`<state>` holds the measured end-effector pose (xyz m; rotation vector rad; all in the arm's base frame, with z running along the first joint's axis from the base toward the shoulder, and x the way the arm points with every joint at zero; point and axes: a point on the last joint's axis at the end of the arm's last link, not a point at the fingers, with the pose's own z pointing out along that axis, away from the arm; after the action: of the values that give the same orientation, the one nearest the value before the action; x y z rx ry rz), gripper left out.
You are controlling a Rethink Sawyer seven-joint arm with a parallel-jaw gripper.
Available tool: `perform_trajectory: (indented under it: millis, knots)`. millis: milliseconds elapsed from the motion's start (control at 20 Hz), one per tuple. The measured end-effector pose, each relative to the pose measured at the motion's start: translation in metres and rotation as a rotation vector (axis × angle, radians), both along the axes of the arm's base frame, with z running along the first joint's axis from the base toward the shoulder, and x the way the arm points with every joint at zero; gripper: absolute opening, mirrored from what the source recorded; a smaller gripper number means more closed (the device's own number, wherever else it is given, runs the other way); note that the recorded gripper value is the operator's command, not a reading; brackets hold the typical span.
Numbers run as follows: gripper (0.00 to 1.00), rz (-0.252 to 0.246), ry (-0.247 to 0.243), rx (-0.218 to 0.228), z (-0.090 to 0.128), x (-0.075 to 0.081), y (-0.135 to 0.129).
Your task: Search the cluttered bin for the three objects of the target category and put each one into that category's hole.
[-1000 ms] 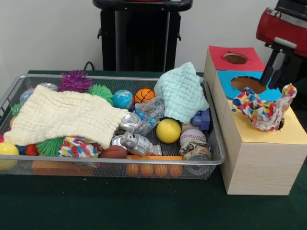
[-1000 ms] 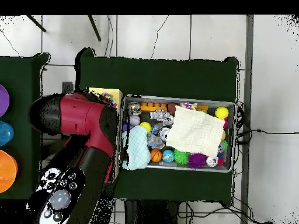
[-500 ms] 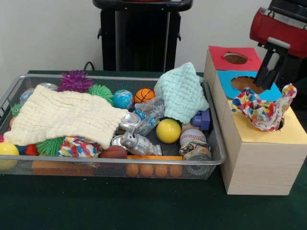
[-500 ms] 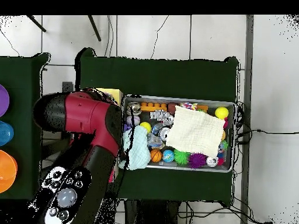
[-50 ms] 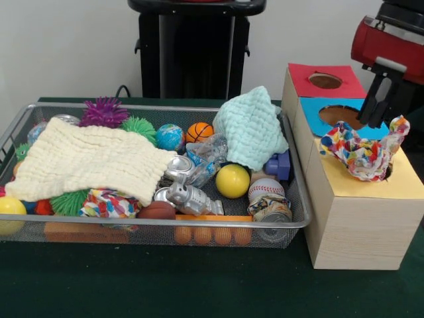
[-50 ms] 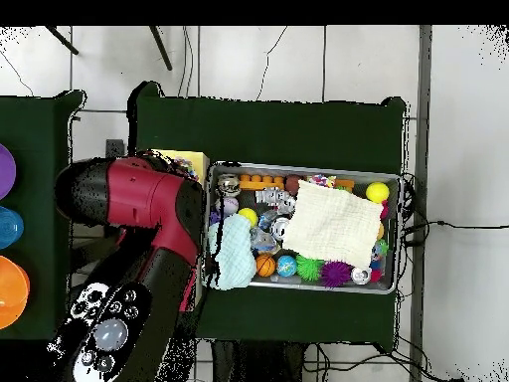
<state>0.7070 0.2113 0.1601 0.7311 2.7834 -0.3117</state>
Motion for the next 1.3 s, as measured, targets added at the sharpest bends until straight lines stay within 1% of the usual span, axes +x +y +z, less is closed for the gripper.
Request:
perform_trajectory:
  millis: [250, 450, 850, 1050, 1200, 1300]
  knots:
    - [0.0, 0.003, 0.003, 0.008, -0.005, -0.003, 0.011]
    - [0.0, 0.006, 0.005, 0.006, -0.012, -0.004, 0.014]
    - [0.0, 0.014, -0.005, -0.019, -0.044, -0.005, 0.013]
    - [0.0, 0.021, -0.019, -0.038, -0.068, -0.005, 0.009]
    - [0.0, 0.02, -0.028, -0.042, -0.076, -0.004, 0.007]
    - [0.0, 0.015, -0.033, -0.037, -0.077, -0.003, 0.007]
